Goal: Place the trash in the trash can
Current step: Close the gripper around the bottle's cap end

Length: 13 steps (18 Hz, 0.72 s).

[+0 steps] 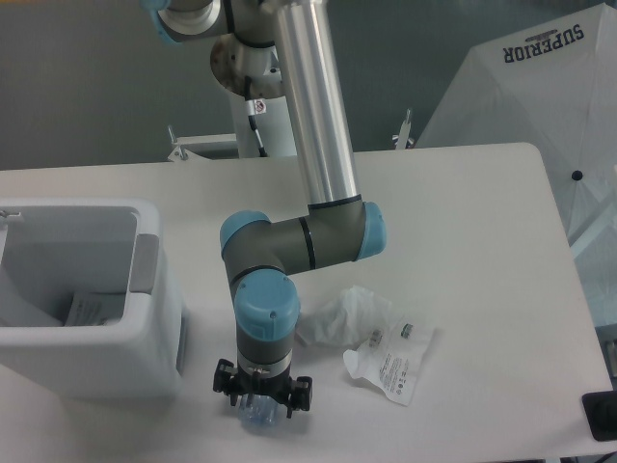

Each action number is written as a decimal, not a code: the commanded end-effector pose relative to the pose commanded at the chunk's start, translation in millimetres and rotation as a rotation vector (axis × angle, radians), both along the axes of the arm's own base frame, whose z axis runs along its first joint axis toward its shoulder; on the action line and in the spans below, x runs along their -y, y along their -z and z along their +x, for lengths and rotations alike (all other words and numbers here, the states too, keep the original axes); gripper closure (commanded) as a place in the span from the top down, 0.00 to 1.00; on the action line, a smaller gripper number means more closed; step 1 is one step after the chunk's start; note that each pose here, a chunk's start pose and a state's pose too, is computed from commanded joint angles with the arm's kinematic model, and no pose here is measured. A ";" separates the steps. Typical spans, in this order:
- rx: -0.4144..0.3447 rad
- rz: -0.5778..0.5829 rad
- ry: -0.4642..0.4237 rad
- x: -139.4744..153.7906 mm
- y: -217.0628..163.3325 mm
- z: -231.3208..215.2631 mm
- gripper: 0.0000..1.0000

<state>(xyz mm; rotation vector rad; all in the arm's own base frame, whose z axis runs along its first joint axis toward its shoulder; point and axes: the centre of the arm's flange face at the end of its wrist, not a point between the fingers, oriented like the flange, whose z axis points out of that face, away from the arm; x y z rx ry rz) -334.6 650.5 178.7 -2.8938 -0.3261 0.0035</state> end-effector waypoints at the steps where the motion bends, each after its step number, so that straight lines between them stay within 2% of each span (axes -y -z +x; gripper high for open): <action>1: 0.000 0.000 0.000 0.0 0.0 0.0 0.96; 3: -0.001 -0.001 0.000 0.1 0.0 -0.1 0.93; 5: -0.014 -0.013 -0.002 0.5 0.9 0.7 0.86; 12: -0.022 -0.012 0.000 -2.1 -1.7 2.1 0.81; 13: -0.022 -0.012 0.000 -2.1 -1.7 2.1 0.77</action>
